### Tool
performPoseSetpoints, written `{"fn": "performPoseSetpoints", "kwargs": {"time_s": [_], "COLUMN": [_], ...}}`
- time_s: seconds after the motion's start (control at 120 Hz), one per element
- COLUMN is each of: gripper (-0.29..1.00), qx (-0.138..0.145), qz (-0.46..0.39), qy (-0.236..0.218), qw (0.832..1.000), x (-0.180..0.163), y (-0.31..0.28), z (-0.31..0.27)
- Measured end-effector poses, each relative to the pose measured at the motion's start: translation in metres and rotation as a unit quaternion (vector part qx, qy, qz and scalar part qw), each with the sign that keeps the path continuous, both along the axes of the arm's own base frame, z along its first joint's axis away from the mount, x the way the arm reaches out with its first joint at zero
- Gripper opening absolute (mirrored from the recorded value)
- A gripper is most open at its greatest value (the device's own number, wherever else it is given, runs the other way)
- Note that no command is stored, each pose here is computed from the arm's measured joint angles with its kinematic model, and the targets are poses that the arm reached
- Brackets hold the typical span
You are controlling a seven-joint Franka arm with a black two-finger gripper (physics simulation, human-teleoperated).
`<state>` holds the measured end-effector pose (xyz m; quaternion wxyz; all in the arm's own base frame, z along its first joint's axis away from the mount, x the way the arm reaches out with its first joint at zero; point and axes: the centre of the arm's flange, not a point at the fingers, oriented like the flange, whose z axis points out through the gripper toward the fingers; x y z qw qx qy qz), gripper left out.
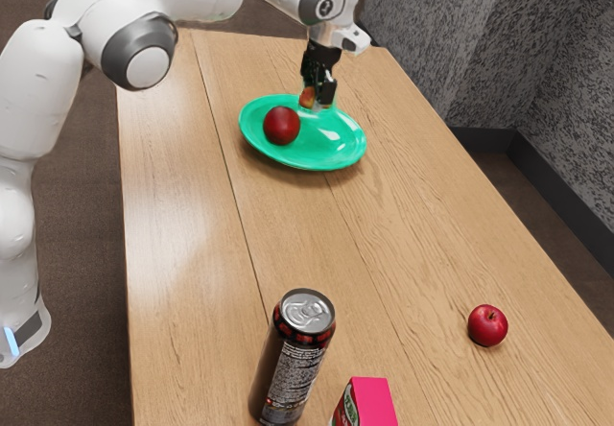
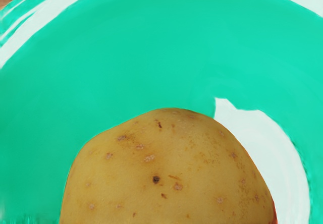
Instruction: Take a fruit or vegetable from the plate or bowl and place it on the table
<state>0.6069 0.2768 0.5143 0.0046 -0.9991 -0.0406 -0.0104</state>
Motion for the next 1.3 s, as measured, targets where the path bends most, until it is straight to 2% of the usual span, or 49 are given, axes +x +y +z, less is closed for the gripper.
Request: {"fn": "performPoseSetpoints", "kwargs": {"time_s": [0.167, 0.342, 0.525, 0.658, 0.842, 0.958, 1.133, 1.3], "gripper": [0.36, 0.36, 0.36, 0.36, 0.36, 0.36, 0.57, 0.66], "qx": [0.000, -0.005, -0.009, -0.011, -0.008, -0.007, -0.007, -0.014], "qz": [-0.010, -0.082, -0.162, -0.193, -0.207, -0.202, -0.190, -0.179], "qy": [-0.019, -0.016, 0.007, 0.017, 0.014, 0.007, -0.001, -0.012], "qw": [1.000, 0.997, 0.987, 0.981, 0.978, 0.979, 0.982, 0.984], "x": [-0.016, -0.010, 0.000, 0.004, 0.024, 0.037, 0.042, 0.039], "y": [-0.023, -0.118, -0.223, -0.274, -0.314, -0.319, -0.319, -0.319], "z": [0.053, 0.088, 0.089, 0.082, 0.052, 0.034, 0.030, 0.041]}}
